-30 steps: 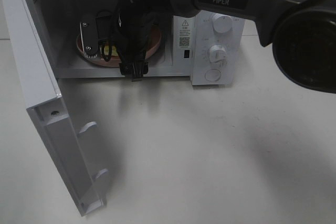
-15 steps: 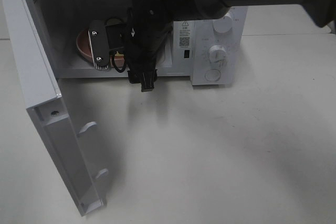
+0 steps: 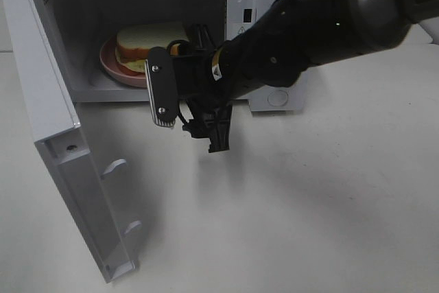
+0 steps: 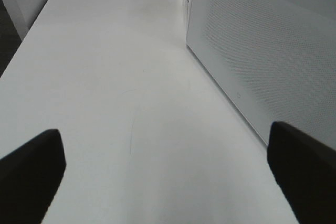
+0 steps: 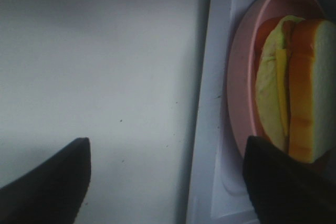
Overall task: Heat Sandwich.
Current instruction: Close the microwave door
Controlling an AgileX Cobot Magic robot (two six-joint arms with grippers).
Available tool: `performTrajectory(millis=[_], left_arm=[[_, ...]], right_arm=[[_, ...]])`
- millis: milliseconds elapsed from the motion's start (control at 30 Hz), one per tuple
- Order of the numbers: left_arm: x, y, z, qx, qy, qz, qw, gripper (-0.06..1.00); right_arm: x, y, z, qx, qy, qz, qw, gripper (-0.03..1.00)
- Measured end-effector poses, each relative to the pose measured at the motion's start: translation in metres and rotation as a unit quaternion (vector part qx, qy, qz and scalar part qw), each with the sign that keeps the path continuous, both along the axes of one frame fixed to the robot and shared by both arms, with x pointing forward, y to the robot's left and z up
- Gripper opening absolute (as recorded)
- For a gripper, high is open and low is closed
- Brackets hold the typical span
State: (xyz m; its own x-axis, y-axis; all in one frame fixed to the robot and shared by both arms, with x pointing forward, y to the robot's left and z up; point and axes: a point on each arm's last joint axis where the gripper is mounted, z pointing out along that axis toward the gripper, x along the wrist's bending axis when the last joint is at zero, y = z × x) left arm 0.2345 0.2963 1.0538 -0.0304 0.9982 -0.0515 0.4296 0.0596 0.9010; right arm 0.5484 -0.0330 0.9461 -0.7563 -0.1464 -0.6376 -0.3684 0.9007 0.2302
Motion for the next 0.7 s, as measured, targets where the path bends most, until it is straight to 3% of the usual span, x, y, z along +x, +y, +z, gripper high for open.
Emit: performTrajectory(millis=[267, 700], left_arm=[[0.0, 0.0, 0.0, 0.0, 0.0, 0.0, 1.0, 0.99], [0.0, 0.0, 0.0, 0.0, 0.0, 0.0, 1.0, 0.99]], right_arm=[[-0.034, -0.027, 0.003, 0.022, 0.012, -0.011, 1.0, 0.77], [-0.082, -0.069, 0.023, 0.089, 0.055, -0.094, 0.99, 0.77]])
